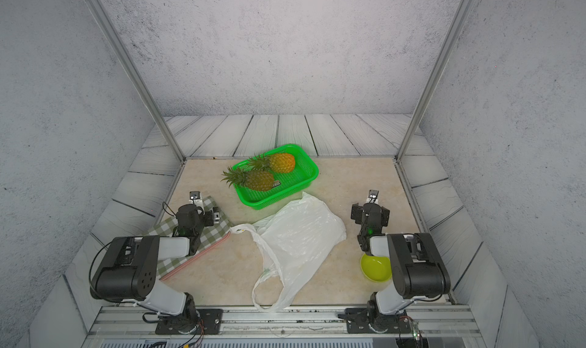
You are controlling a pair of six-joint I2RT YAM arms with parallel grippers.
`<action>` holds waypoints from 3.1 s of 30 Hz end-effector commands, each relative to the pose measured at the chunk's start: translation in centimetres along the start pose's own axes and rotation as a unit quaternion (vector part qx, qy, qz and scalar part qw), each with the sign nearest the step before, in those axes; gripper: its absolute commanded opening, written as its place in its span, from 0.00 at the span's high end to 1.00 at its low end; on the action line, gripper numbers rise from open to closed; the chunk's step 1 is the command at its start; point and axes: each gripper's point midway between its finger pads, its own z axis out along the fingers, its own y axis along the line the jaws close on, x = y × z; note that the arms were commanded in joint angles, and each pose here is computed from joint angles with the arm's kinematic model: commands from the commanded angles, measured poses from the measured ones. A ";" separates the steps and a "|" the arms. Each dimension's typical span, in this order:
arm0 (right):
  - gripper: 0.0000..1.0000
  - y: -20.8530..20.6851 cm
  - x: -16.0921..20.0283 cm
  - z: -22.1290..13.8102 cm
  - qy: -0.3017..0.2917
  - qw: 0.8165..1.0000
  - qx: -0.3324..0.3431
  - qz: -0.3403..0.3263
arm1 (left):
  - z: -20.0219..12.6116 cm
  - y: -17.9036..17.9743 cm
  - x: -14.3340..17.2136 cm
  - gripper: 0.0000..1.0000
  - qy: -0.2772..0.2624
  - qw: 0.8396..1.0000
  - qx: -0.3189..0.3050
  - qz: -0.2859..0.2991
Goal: Place the pineapple into a plastic bag & tie a knot
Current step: Open the plastic bag at the center of the board.
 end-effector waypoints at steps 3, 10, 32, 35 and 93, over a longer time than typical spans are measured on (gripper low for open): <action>0.01 0.0 -0.8 -0.2 -0.010 1.000 -0.002 0.003 | -0.1 -0.1 -1.3 0.00 -0.015 1.000 0.000 -0.001; 0.01 0.0 -0.8 -0.2 -0.010 1.000 -0.002 0.003 | -0.1 -0.1 -1.2 0.00 -0.015 1.000 0.000 -0.001; 0.01 -5.1 -5.7 -4.4 0.073 0.979 0.129 0.137 | -4.9 3.7 -5.4 0.00 0.018 0.985 -0.094 -0.144; 0.08 -1.3 -6.4 -5.5 0.136 0.977 0.014 0.165 | -7.5 3.9 -5.5 0.01 0.033 0.959 -0.098 -0.264; 1.00 33.4 -0.4 -30.0 0.255 0.887 -0.332 -0.194 | -17.7 -16.5 -1.2 0.96 0.286 0.854 0.307 -0.309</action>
